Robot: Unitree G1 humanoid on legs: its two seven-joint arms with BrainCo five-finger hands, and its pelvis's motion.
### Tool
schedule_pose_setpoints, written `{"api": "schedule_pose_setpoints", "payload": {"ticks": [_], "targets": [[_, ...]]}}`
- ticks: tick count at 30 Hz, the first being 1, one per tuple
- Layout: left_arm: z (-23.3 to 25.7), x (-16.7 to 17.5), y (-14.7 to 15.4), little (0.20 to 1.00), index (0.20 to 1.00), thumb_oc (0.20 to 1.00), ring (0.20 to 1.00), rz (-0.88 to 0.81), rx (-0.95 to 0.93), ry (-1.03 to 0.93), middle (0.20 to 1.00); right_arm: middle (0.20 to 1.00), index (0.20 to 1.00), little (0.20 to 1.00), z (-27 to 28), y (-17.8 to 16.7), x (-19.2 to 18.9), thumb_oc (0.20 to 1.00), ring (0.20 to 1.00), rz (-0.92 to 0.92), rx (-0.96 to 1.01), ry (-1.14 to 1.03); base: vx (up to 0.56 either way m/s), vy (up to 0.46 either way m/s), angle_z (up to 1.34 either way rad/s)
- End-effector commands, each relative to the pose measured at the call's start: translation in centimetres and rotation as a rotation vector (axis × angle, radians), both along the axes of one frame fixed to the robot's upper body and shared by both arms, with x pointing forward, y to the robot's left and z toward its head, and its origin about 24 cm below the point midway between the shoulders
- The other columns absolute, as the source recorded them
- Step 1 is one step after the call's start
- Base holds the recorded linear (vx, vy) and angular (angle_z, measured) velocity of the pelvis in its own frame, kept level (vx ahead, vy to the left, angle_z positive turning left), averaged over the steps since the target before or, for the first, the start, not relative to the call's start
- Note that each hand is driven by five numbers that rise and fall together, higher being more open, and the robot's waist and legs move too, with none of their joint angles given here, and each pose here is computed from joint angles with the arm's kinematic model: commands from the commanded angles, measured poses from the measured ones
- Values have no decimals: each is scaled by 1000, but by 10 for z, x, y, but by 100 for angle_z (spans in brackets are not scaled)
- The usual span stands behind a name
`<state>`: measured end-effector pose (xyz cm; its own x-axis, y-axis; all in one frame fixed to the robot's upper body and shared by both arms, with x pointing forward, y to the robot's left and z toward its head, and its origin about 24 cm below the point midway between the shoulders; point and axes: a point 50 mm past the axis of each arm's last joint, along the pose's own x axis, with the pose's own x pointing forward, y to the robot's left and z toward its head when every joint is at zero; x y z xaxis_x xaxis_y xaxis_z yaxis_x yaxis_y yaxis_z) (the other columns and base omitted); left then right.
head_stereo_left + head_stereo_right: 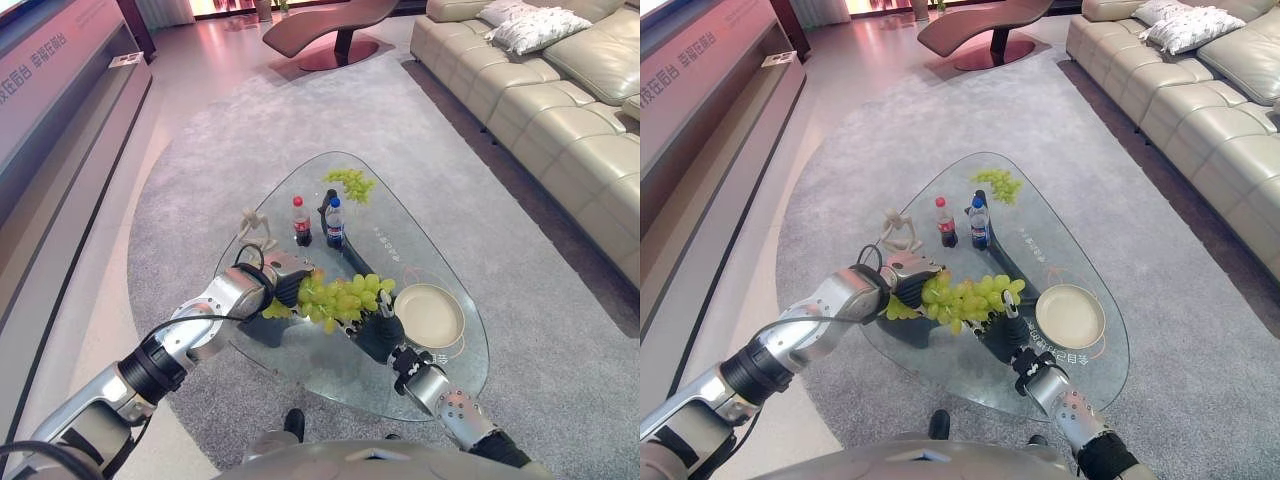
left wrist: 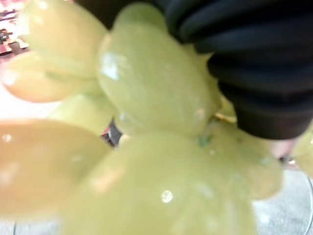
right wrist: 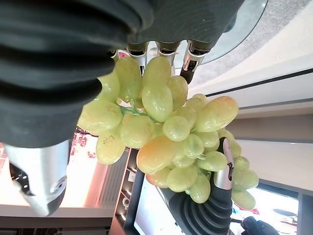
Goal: Pick up fruits into the plate
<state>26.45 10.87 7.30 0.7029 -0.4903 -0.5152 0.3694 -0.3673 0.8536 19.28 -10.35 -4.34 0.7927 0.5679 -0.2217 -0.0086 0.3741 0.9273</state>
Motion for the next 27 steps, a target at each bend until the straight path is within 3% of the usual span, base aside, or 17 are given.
{"api": "schedule_pose_setpoints", "payload": {"ticks": [1, 12, 13, 14, 27], "targets": [[24, 2, -11, 200, 200, 200, 200, -111, 20, -162, 200, 1000, 1000, 1000, 35, 30, 14, 1000, 1000, 52, 170, -164, 0, 0, 0], [12, -3, -16, 200, 200, 200, 200, -140, 9, -168, 200, 1000, 1000, 1000, 31, 30, 10, 1000, 1000, 83, 194, -167, 0, 0, 0], [10, -3, -16, 200, 200, 200, 200, -139, 12, -165, 200, 442, 442, 442, 32, 30, 9, 442, 442, 87, 198, -169, 0, 0, 0], [9, -3, -16, 200, 200, 200, 200, -139, 13, -165, 200, 200, 200, 200, 32, 30, 9, 200, 200, 87, 200, -170, 0, 0, 0], [-1, -7, -14, 200, 200, 200, 200, -156, 32, -153, 200, 200, 200, 200, 37, 30, 10, 200, 200, 110, 221, -182, 0, 0, 0]]}}
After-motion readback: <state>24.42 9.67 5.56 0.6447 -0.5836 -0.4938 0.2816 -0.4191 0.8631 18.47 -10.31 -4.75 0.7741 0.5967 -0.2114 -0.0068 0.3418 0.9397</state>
